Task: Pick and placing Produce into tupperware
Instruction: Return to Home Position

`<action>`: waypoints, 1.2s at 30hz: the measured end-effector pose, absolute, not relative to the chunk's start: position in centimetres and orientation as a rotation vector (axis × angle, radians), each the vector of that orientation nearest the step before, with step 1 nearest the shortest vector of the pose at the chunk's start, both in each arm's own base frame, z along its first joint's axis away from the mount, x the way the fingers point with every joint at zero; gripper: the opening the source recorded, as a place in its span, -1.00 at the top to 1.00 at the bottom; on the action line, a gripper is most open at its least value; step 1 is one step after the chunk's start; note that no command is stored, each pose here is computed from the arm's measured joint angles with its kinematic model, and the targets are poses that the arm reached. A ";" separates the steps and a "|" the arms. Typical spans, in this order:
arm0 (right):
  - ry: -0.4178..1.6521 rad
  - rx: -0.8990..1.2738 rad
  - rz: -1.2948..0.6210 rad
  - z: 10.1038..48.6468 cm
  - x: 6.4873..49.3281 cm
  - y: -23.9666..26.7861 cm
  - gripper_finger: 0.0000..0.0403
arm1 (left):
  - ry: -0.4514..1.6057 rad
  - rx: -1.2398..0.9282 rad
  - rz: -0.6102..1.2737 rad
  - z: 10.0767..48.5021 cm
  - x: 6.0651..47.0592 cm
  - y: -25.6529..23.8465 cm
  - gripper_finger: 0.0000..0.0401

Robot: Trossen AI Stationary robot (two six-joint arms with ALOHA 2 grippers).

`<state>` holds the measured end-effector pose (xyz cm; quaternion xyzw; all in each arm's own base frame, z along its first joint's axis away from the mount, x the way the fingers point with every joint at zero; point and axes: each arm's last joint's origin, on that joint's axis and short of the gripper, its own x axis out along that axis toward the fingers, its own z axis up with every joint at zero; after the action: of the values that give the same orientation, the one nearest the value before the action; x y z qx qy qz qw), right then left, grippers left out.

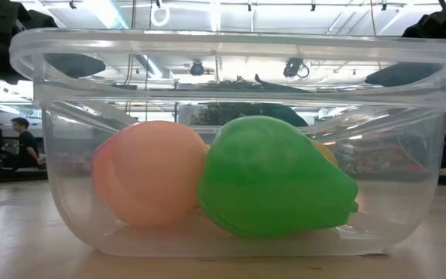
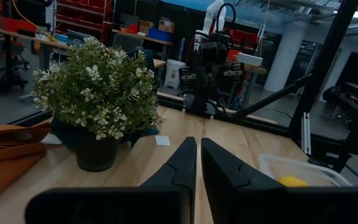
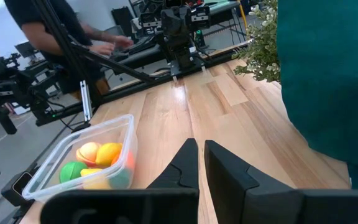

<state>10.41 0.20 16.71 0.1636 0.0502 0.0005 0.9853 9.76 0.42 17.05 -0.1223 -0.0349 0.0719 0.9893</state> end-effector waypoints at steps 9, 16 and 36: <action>0.101 0.329 0.001 16.7 10.4 0.2 1.00 | -0.070 -0.246 0.144 17.0 9.8 0.4 0.87; 0.101 0.329 0.001 16.7 10.4 0.2 1.00 | -0.070 -0.246 0.144 17.0 9.8 0.4 0.82; 0.101 0.329 0.001 16.7 10.4 0.2 1.00 | -0.070 -0.246 0.144 17.0 9.8 0.4 0.82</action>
<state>10.41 0.20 16.71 0.1636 0.0504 0.0005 0.9852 9.76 0.42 17.05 -0.1226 -0.0349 0.0719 0.9892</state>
